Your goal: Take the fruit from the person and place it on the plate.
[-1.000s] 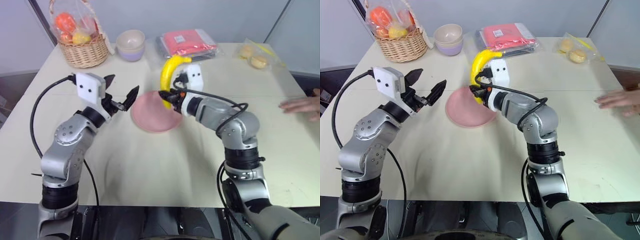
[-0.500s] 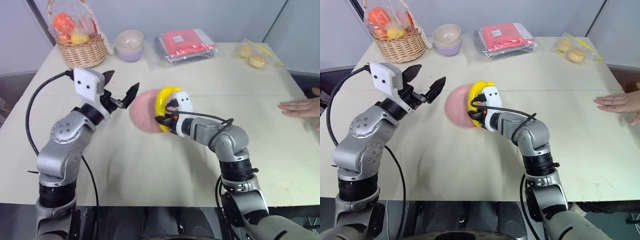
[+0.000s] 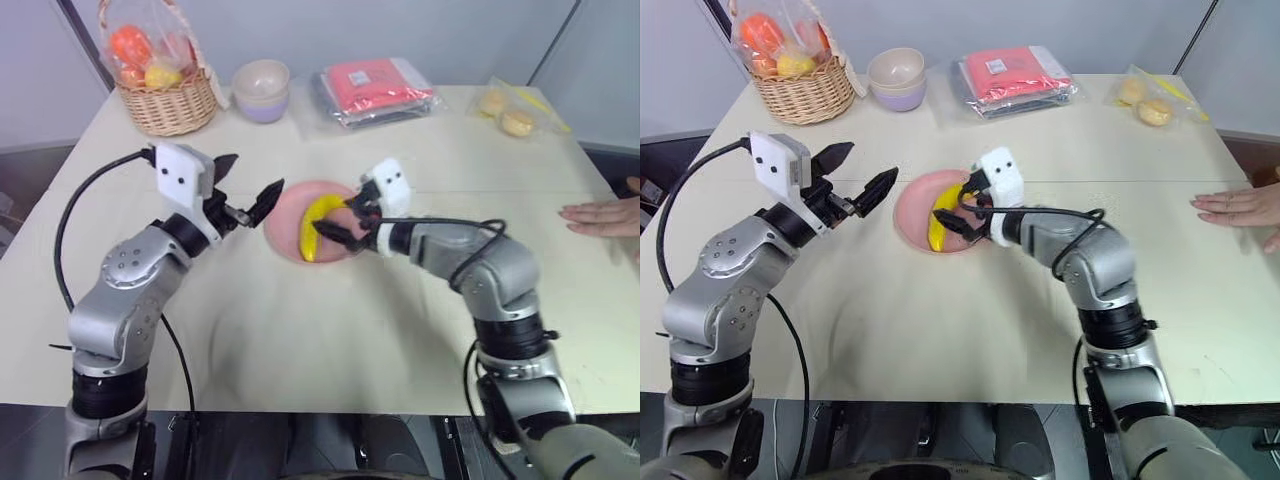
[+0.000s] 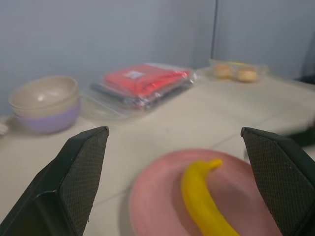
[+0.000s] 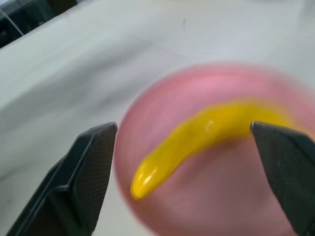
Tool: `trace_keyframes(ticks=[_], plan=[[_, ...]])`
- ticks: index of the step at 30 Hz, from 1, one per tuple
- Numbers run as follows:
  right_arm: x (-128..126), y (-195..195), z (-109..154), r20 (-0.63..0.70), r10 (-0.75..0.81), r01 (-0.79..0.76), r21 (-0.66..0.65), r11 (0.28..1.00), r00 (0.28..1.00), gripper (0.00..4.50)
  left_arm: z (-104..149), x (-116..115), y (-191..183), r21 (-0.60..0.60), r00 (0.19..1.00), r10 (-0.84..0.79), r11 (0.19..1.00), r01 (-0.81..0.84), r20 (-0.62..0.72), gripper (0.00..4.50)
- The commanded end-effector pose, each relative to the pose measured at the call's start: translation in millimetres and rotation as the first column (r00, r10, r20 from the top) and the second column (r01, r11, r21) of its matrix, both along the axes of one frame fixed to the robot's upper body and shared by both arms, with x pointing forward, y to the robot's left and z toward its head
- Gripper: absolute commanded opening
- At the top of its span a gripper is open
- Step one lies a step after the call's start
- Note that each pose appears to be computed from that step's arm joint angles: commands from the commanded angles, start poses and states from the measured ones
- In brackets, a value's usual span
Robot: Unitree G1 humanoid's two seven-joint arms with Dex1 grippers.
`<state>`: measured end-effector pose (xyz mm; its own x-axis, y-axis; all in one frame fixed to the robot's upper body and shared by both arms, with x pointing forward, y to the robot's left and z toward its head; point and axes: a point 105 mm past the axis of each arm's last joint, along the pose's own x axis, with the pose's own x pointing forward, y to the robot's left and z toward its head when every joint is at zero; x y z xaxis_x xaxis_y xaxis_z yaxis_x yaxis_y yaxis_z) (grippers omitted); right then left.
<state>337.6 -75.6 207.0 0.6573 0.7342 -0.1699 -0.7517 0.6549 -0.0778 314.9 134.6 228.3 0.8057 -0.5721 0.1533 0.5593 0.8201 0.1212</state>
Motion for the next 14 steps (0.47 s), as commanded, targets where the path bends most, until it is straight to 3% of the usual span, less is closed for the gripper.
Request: trace_keyframes(ticks=[1, 8, 14], plan=[[-27, -23, 40, 0.200, 0.107, -0.102, -0.039, 0.994, 0.974, 4.43, 10, -10, 1, 0.004, 0.999, -0.038, 0.999, 0.038, 0.019, 4.50], [-65, -76, 43, 0.212, 0.145, -0.118, -0.135, 0.984, 0.967, 4.43, 2, -19, 1, 0.030, 0.992, -0.103, 0.994, 0.106, -0.066, 4.50], [-78, -107, 37, 0.208, 0.069, -0.038, -0.148, 0.988, 0.976, 4.43, 4, -21, 2, 0.017, 0.990, -0.115, 0.993, 0.116, -0.086, 4.50]])
